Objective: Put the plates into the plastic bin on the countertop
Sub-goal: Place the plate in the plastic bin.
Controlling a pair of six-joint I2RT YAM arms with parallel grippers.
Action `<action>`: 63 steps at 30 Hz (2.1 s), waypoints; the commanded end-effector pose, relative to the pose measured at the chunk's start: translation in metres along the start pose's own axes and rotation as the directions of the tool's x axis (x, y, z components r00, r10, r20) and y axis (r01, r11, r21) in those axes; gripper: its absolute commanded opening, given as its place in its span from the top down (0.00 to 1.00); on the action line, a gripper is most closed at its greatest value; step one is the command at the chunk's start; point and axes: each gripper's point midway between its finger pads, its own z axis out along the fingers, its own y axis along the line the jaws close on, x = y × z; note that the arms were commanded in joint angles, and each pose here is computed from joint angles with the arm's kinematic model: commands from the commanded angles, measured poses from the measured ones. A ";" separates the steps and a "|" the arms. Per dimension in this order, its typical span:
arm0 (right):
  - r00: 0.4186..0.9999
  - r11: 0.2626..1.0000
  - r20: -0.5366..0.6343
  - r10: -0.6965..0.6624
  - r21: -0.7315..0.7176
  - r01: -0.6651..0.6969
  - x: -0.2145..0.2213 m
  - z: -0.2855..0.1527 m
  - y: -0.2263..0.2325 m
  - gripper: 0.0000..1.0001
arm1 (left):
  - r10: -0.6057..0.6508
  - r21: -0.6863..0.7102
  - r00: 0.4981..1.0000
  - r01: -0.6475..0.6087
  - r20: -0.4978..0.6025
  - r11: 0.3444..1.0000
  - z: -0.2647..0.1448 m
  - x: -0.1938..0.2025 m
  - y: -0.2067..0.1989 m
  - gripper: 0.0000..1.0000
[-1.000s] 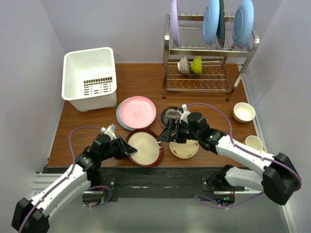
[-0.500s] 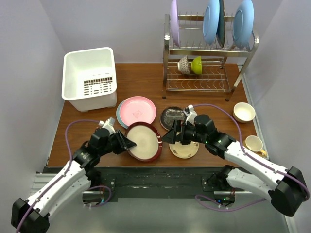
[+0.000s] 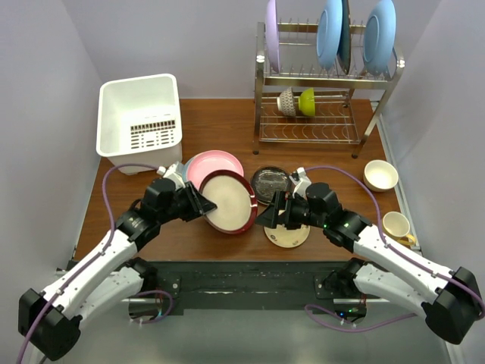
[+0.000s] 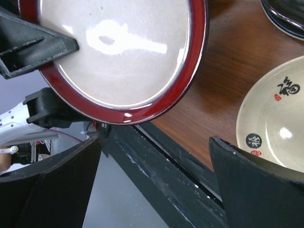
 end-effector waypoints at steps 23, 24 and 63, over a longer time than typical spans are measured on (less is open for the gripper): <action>1.000 1.000 -0.023 -0.019 -0.002 0.019 0.008 -0.001 -0.004 0.01 | 0.116 0.208 0.951 -0.180 0.288 0.961 -0.007 -0.185 -0.119 1.00; 1.000 1.000 -0.024 -0.018 -0.005 0.018 0.008 -0.001 -0.003 0.01 | 0.127 0.216 0.946 -0.197 0.298 0.956 -0.010 -0.193 -0.128 1.00; 0.995 0.997 -0.102 -0.022 0.066 0.028 0.026 0.007 -0.027 0.01 | -0.034 0.058 0.826 0.002 0.563 0.998 -0.065 -0.413 -0.050 1.00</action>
